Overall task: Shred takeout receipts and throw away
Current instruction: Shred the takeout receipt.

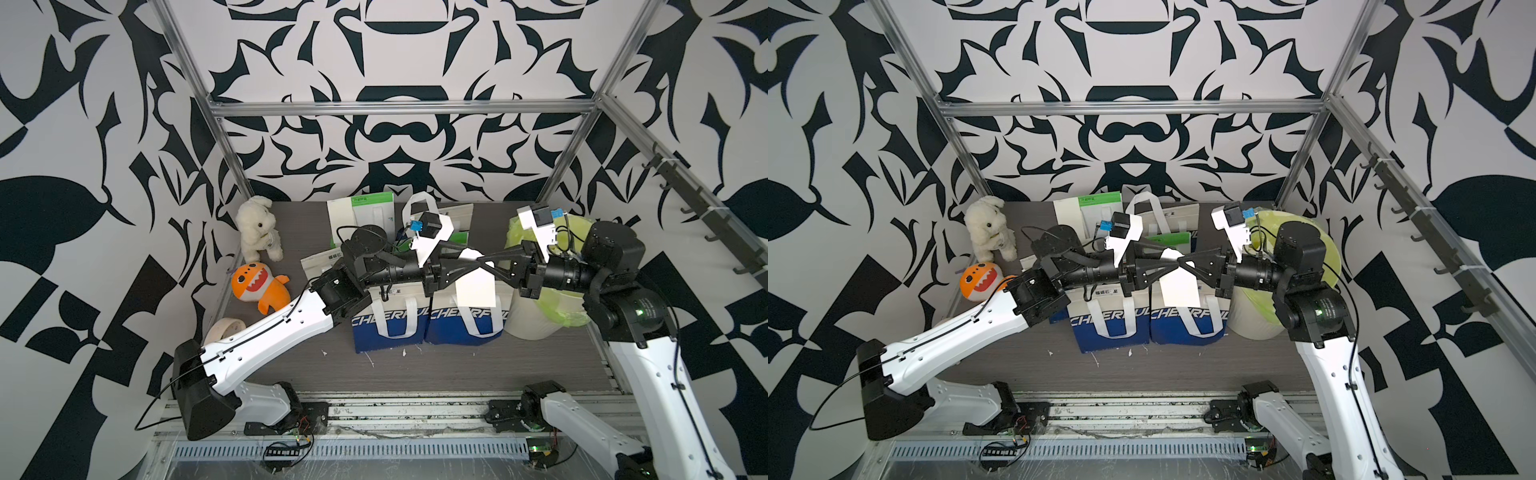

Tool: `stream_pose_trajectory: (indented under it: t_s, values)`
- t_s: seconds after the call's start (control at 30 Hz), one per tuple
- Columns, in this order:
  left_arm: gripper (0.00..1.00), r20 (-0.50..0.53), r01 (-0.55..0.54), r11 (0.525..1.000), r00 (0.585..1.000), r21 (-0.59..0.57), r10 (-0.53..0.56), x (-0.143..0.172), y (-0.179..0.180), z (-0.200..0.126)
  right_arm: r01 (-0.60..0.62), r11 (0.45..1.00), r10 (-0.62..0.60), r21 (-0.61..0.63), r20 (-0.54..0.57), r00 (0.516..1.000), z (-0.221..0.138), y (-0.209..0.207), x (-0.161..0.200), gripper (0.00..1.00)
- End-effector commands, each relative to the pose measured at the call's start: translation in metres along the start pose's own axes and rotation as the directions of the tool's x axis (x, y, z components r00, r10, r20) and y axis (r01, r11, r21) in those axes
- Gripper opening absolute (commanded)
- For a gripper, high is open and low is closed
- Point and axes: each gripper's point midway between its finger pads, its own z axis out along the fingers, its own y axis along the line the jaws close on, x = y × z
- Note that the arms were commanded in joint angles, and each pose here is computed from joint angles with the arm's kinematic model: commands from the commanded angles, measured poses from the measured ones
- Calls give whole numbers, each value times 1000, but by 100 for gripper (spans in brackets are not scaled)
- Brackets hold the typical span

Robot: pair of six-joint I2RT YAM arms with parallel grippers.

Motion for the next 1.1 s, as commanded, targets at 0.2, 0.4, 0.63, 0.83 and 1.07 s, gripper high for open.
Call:
stream_pose_trajectory:
  t_s: [0.2, 0.4, 0.63, 0.83, 1.07]
  values:
    - [41, 70, -26, 999, 997, -22, 27, -23, -2, -9, 72, 997, -72, 10, 7, 997, -5, 11, -7, 0]
    - [24, 80, -15, 999, 997, -38, 18, -23, 2, -9, 75, 997, -75, 6, 9, 997, -5, 13, -8, 0]
    - [17, 61, 4, 1000, 998, -7, -3, -18, 0, -3, 79, 997, -79, 10, 13, 997, -5, 13, -9, 0]
    - [31, 35, 19, 1000, 999, 13, -20, -12, -3, -2, 89, 996, -89, 13, 19, 996, -6, 14, -12, 0]
    - [24, 18, 26, 999, 999, 41, -27, -11, -5, 2, 80, 997, -80, 5, 15, 997, -5, 14, -11, 0]
